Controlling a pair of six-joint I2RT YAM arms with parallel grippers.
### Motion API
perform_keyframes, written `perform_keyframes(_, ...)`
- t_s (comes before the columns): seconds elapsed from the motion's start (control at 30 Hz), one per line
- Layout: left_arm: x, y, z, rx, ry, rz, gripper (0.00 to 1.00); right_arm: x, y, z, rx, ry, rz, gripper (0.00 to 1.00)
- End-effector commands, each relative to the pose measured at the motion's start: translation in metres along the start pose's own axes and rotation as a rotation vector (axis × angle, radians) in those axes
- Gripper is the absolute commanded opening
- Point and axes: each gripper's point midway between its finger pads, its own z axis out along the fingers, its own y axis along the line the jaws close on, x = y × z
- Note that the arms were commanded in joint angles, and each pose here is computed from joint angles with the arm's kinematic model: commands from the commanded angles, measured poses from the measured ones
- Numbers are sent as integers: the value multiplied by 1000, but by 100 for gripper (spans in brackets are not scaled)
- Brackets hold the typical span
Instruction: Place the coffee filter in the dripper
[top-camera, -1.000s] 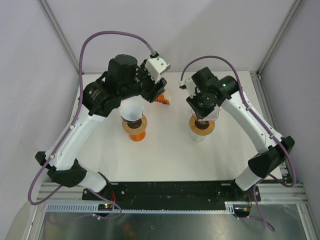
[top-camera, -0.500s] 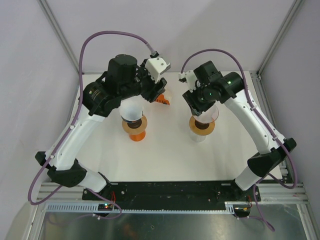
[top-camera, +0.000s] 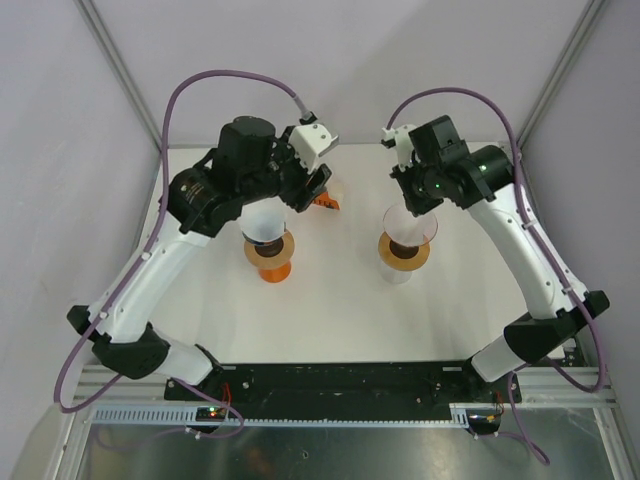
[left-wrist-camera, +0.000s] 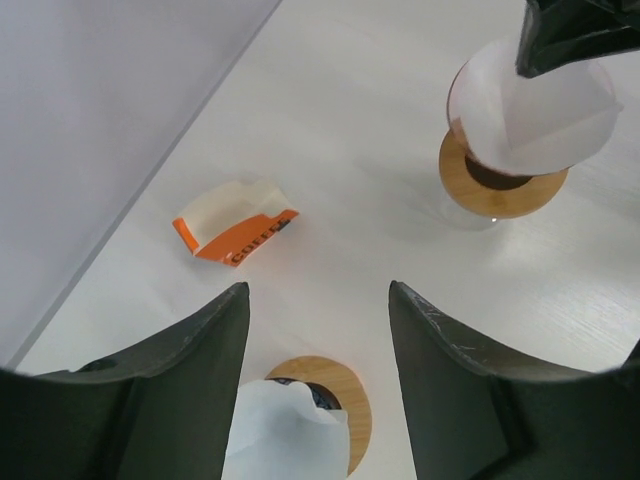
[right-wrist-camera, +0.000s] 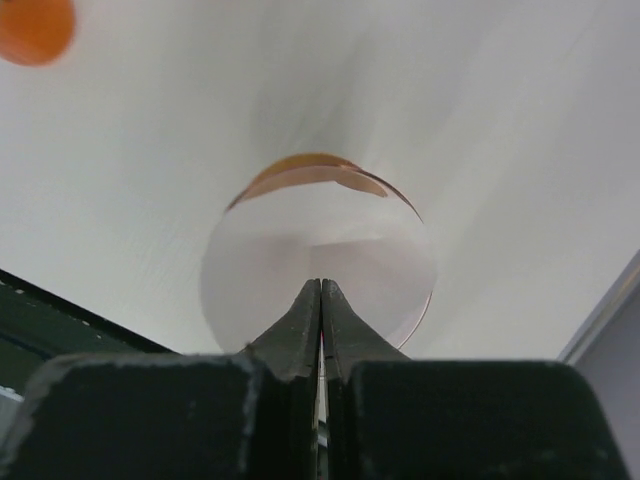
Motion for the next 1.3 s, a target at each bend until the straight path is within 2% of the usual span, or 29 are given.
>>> perform_keyframes(0.0, 4, 18, -17, -49, -29, -1, 63, 19, -14, 23, 71, 71, 39, 0)
perform_keyframes(0.23, 19, 28, -23, -53, -25, -42, 64, 46, -17, 60, 65, 168, 36, 0)
perform_keyframes(0.53, 22, 30, -22, -51, -25, -47, 64, 77, -8, 84, 34, 250, 41, 0)
perform_keyframes(0.87, 22, 30, -20, -47, -23, -50, 65, 77, -4, 83, 26, 213, 24, 0)
perform_keyframes(1.27, 16, 31, -23, -51, -39, -44, 65, 44, -9, 52, 70, 116, -18, 0)
